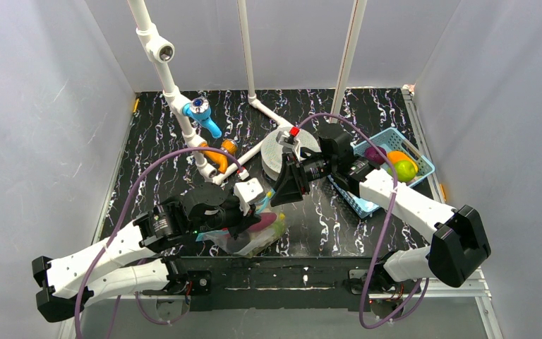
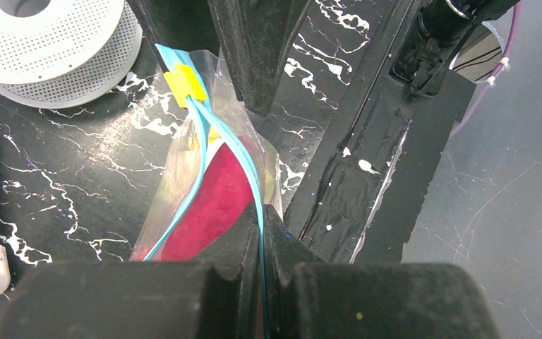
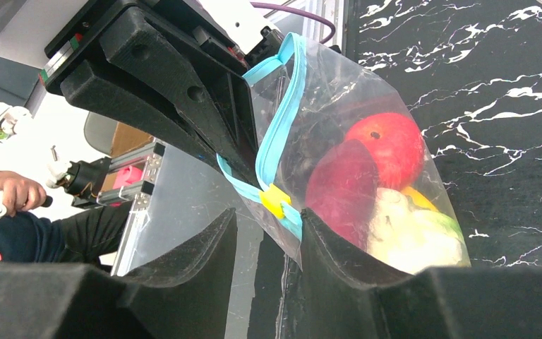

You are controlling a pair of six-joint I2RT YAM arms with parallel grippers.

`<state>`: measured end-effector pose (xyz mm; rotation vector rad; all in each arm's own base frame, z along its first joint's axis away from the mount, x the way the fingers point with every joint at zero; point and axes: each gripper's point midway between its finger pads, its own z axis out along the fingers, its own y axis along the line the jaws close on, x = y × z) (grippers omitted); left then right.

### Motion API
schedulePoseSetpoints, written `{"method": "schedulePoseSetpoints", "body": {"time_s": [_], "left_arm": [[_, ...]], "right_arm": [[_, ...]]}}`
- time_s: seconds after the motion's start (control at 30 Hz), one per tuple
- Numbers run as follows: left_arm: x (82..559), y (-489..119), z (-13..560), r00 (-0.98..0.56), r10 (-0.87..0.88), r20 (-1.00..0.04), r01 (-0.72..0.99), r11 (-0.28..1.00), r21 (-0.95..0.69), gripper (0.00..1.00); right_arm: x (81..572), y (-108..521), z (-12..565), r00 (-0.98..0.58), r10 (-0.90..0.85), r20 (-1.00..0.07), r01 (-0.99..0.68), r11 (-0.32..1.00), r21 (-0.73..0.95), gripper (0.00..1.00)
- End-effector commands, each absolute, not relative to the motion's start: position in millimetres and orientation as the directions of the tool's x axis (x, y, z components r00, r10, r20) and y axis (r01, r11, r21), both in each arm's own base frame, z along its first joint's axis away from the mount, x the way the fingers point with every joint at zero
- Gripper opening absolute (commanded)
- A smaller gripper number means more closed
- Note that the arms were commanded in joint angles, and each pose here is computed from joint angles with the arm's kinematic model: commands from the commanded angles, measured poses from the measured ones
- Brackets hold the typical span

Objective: Place the food in the zip-top bag and seal the zipper
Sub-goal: Adjust the zipper food storage bag at the center of the board, then zip the zipper food storage bag at the center of the board.

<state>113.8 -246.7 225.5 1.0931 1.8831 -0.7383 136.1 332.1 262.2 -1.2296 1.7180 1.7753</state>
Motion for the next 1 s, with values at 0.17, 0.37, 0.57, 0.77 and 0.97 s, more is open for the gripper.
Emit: {"method": "schedulePoseSetpoints", "body": {"time_s": [0.17, 0.37, 0.57, 0.77, 0.97], "left_arm": [[116.4, -242.6, 233.4, -0.288, 0.386, -0.876, 0.877, 0.473, -0.08, 0.0], [114.7, -241.9, 235.2, -0.304, 0.372, -0.877, 0.872, 0.479, -0.099, 0.0], [121.3, -242.2, 250.9, -0.425, 0.297, -0.855, 0.792, 0.58, -0.192, 0.54], [125.0, -263.1, 275.3, -0.486, 0.269, -0.831, 0.767, 0.588, -0.258, 0.67], [148.0, -279.2, 293.9, -0.421, 0.259, -0.869, 0.77, 0.608, -0.192, 0.51]], "right_arm": [[137.6, 334.3, 264.2, -0.543, -0.271, -0.795, -0.779, -0.192, 0.597, 0.45], [135.9, 334.9, 264.1, -0.558, -0.266, -0.786, -0.763, -0.206, 0.612, 0.07], [134.6, 334.0, 269.0, -0.563, -0.253, -0.787, -0.763, -0.206, 0.612, 0.01], [128.4, 328.9, 269.7, -0.567, -0.251, -0.784, -0.761, -0.204, 0.616, 0.01], [123.4, 324.6, 266.8, -0.573, -0.255, -0.779, -0.757, -0.199, 0.622, 0.01]]}}
